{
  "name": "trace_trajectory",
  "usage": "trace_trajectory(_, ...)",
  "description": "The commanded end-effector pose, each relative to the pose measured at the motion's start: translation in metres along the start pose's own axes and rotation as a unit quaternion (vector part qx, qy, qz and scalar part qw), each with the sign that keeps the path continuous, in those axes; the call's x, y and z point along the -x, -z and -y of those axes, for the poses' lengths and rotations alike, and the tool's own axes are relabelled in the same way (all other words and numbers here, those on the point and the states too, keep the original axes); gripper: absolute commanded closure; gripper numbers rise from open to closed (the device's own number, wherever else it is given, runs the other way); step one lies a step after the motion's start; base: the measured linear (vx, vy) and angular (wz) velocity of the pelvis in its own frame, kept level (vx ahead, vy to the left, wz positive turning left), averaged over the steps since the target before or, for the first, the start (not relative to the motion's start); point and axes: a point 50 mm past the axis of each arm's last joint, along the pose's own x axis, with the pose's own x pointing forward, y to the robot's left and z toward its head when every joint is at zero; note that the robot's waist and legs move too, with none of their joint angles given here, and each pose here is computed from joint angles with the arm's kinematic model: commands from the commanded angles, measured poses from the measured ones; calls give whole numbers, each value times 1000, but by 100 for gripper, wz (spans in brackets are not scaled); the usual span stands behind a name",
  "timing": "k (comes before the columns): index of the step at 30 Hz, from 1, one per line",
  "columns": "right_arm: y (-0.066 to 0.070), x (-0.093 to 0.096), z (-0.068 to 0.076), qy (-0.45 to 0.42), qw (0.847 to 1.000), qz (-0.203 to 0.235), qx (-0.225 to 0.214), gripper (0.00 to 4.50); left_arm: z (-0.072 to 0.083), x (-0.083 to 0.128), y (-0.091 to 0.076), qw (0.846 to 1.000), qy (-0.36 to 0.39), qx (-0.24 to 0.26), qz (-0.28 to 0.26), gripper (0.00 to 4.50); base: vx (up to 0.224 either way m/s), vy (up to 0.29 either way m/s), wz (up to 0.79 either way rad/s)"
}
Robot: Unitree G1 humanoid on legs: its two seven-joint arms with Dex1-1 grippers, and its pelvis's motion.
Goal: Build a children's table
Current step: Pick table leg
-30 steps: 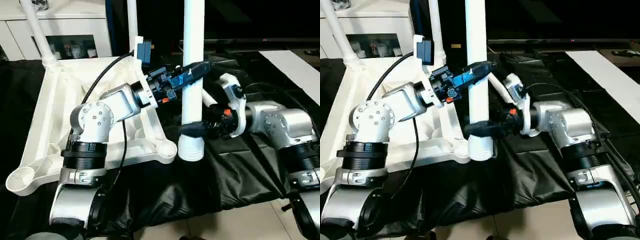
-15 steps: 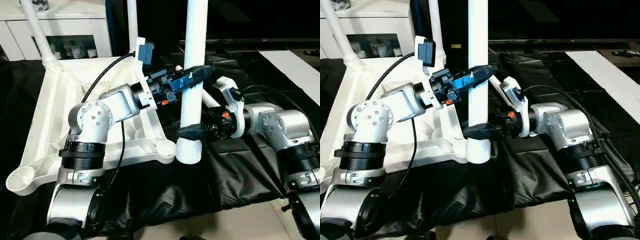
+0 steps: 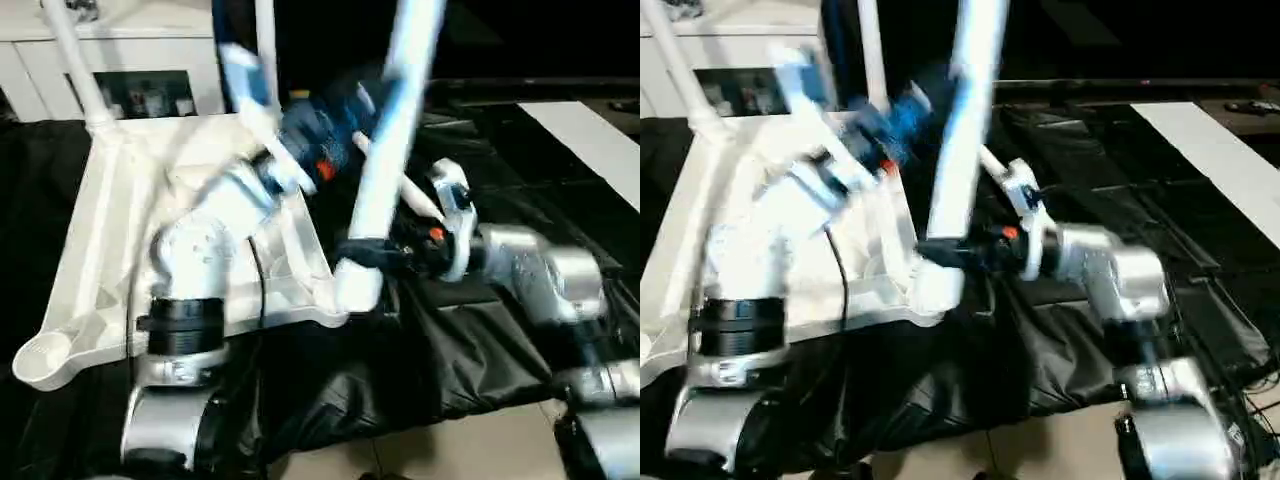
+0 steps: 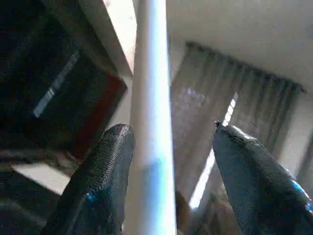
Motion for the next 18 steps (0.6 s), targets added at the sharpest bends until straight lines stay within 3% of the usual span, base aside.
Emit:
trace_trajectory(1, -10, 5, -3, 23, 999, 29, 35, 261, -3, 5, -9, 999, -22, -29, 0, 159, 0, 0, 0)
trace_trajectory(4, -7, 12, -4, 90, 992, 46, 71, 262, -18, 27, -9, 985, -112, -123, -50, 159, 0, 0, 0)
trace_trajectory(5, -4, 14, -3, 188, 973, 46, 129, 262, -33, 53, -5, 952, -202, -206, -105, 159, 0, 0, 0)
trace_trajectory(6, -2, 15, -1, 238, 959, 45, 147, 262, -40, 67, -5, 930, -251, -239, -122, 159, 0, 0, 0)
trace_trajectory(7, -2, 15, -1, 241, 958, 45, 148, 262, -41, 68, -4, 929, -253, -240, -122, 159, 0, 0, 0)
trace_trajectory(8, 2, 14, 2, 295, 939, 44, 170, 262, -47, 84, -4, 909, -302, -261, -118, 159, 0, 0, 0)
trace_trajectory(9, 5, 14, 2, 346, 918, 65, 186, 262, -52, 100, -1, 879, -354, -297, -116, 159, 0, 0, 0)
trace_trajectory(10, 5, 14, 2, 353, 914, 69, 188, 262, -52, 103, -1, 874, -362, -303, -116, 159, 0, 0, 0)
trace_trajectory(11, 10, 12, 1, 376, 901, 62, 208, 262, -52, 112, 5, 852, -383, -333, -128, 159, 0, 0, 0)
trace_trajectory(14, 15, 7, 0, 395, 889, 62, 223, 262, -53, 124, 12, 823, -414, -365, -135, 159, 0, 0, 0)
trace_trajectory(16, 21, 4, 4, 415, 882, 66, 213, 262, -56, 130, 18, 805, -452, -361, -135, 159, -28, 3, 23)
trace_trajectory(18, 26, 1, 8, 427, 878, 67, 207, 262, -61, 135, 23, 803, -477, -334, -129, 159, 0, -40, 50)
